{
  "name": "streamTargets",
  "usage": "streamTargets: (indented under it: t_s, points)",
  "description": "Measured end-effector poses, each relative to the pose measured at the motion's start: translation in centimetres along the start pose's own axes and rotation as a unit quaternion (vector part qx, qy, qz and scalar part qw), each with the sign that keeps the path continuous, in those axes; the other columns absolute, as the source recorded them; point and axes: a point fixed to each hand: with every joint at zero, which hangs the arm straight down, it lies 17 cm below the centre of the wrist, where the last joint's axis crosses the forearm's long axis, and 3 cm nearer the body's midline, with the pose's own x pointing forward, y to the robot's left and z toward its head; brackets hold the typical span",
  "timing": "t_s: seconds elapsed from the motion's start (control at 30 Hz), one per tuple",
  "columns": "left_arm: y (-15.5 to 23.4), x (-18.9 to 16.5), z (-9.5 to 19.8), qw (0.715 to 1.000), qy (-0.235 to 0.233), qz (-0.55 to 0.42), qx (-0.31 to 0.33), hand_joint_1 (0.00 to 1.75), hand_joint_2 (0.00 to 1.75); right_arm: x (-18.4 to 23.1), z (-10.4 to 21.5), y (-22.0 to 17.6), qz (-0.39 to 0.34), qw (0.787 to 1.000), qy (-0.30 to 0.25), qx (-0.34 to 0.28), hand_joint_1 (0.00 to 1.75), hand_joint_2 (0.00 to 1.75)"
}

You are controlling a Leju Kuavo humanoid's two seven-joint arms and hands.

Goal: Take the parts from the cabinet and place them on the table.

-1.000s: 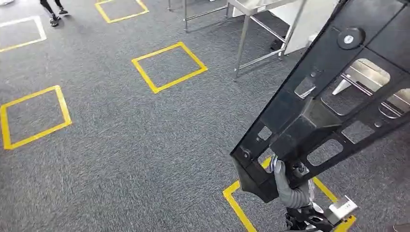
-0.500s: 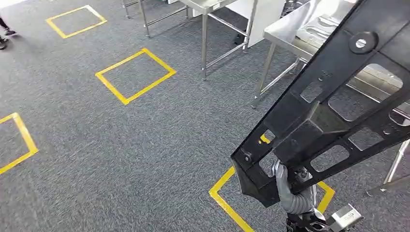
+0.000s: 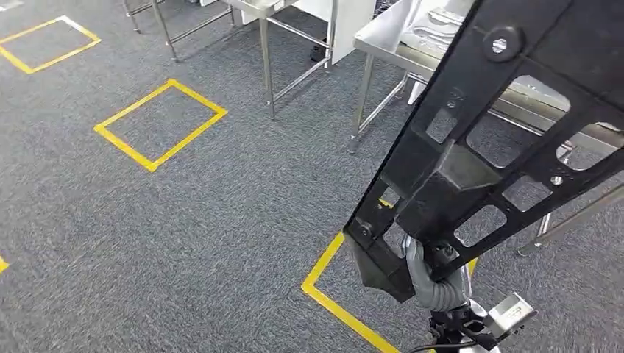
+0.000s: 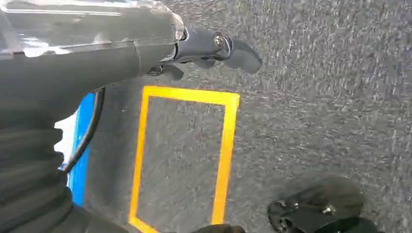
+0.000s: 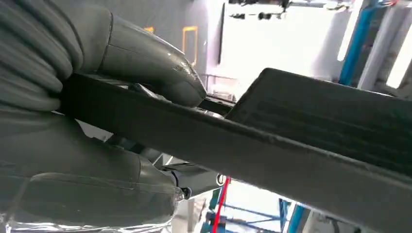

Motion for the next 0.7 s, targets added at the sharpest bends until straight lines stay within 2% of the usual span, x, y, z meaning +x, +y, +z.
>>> streamTargets:
  t_s: [0.1,0.23,0.3,0.4,0.5,0.6,0.7]
  points:
    - [-0.1,-0.6,0.0,1.000,0.020,0.009,-0.004,0.00,1.75,0.1,0.2,0.0,0.004,1.000,0.004,0.002,1.75,1.75]
    - [-0.4,-2.4,0.2,0.995,0.092,0.043,-0.023,0.00,1.75,-0.2,0.7,0.0,0.006,1.000,0.024,0.004,1.75,1.75]
    - [-1.2,-4.6,0.7,0.990,0.129,0.053,-0.032,0.00,1.75,-0.3,0.9,-0.1,0.009,0.999,0.031,0.007,1.75,1.75]
    - [-2.3,-6.7,1.3,0.985,0.153,0.074,-0.037,0.00,1.75,-0.3,1.5,-0.5,0.016,0.999,0.035,0.011,1.75,1.75]
    - [-2.7,-6.5,1.4,0.988,0.135,0.070,-0.039,0.00,1.75,-0.1,1.5,-1.0,0.021,0.999,0.033,0.010,1.75,1.75]
    - [-2.4,-4.2,0.9,0.994,0.081,0.070,-0.035,0.00,1.75,0.0,1.8,-1.5,0.029,0.999,0.030,0.000,1.75,1.75]
    - [-2.2,-3.3,0.8,0.995,0.058,0.072,-0.030,0.00,1.75,0.0,2.2,-1.6,0.031,0.999,0.031,-0.004,1.75,1.75]
